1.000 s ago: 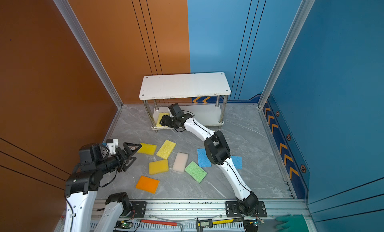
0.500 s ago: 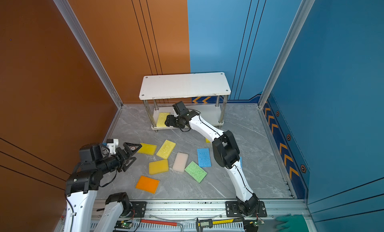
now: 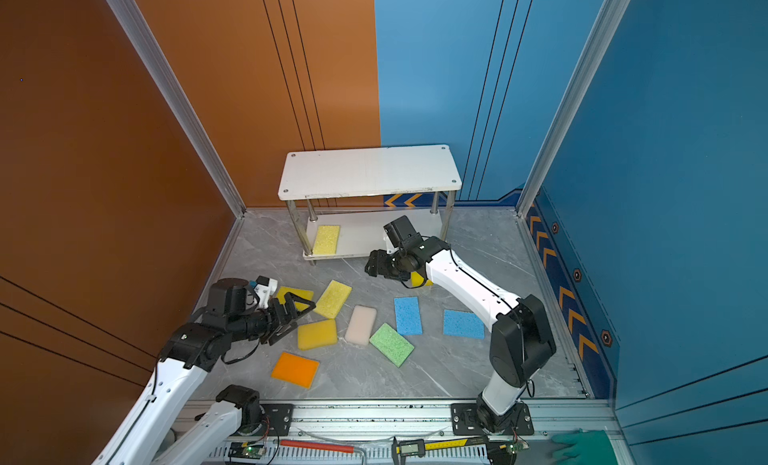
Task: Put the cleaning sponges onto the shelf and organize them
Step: 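Lower the sponge flat onto the lower shelf and open the right gripper, then move the right gripper to the blue cellulose sponge and grasp its edge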
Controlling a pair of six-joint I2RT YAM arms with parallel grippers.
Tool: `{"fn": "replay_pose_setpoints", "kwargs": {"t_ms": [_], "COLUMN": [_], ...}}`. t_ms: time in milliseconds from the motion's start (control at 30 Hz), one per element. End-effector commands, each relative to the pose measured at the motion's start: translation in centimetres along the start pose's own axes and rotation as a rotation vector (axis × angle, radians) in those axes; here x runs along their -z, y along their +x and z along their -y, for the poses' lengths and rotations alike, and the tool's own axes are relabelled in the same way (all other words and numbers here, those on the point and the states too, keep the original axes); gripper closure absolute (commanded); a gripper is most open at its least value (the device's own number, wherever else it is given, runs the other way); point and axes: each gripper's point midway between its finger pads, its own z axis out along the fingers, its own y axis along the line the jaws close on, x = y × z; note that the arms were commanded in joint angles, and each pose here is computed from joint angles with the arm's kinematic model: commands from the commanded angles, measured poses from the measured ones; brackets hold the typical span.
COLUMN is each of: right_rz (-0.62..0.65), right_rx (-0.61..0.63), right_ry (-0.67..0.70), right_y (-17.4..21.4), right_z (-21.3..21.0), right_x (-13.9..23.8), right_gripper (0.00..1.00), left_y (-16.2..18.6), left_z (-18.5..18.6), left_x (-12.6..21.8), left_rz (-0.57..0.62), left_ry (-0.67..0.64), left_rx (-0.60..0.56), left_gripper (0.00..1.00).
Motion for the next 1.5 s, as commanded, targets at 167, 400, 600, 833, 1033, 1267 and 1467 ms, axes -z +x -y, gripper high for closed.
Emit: {"fn": "replay_pose_setpoints", "kwargs": {"t_ms": [167, 400, 600, 833, 1033, 1267, 1467], "right_rz": [-0.060, -0.206, -0.271, -0.294, -0.301, -0.310, -0.310], "right_rx": [-0.092, -0.094, -0.067, -0.065, -0.075, -0.082, -0.096], "right_ry": [0.100, 0.265, 0.291, 0.279, 0.283, 0.286, 0.288], "right_y": [4.5, 8.8, 10.8, 11.0, 10.8, 11.1, 11.4], "right_z": [5.3, 12.6, 14.8, 15.5, 16.1, 16.3, 16.6], "right_x": [2.5, 2.1, 0.8, -1.5, -3.3, -4.4, -4.9], "right_gripper": [0.34, 0.38, 0.41, 0.46, 0.50, 0.59, 0.66], "left_y": [-1.3, -0.9, -0.9, -1.1, -1.1, -1.0, -1.1], "left_z": [1.9, 2.3, 1.7, 1.7, 1.4, 1.3, 1.1], "left_x": [-4.8, -5.8, -6.4, -6.3, -6.2, -6.0, -5.8], "left_rz": [0.006, -0.017, -0.009, 0.004, 0.014, 0.021, 0.027], "left_ry": [0.058, 0.073, 0.080, 0.079, 0.076, 0.077, 0.076], "left_rx": [-0.037, -0.048, -0.011, 0.002, 0.018, 0.025, 0.029], "left_gripper": [0.02, 0.02, 0.02, 0.02, 0.02, 0.02, 0.02]}}
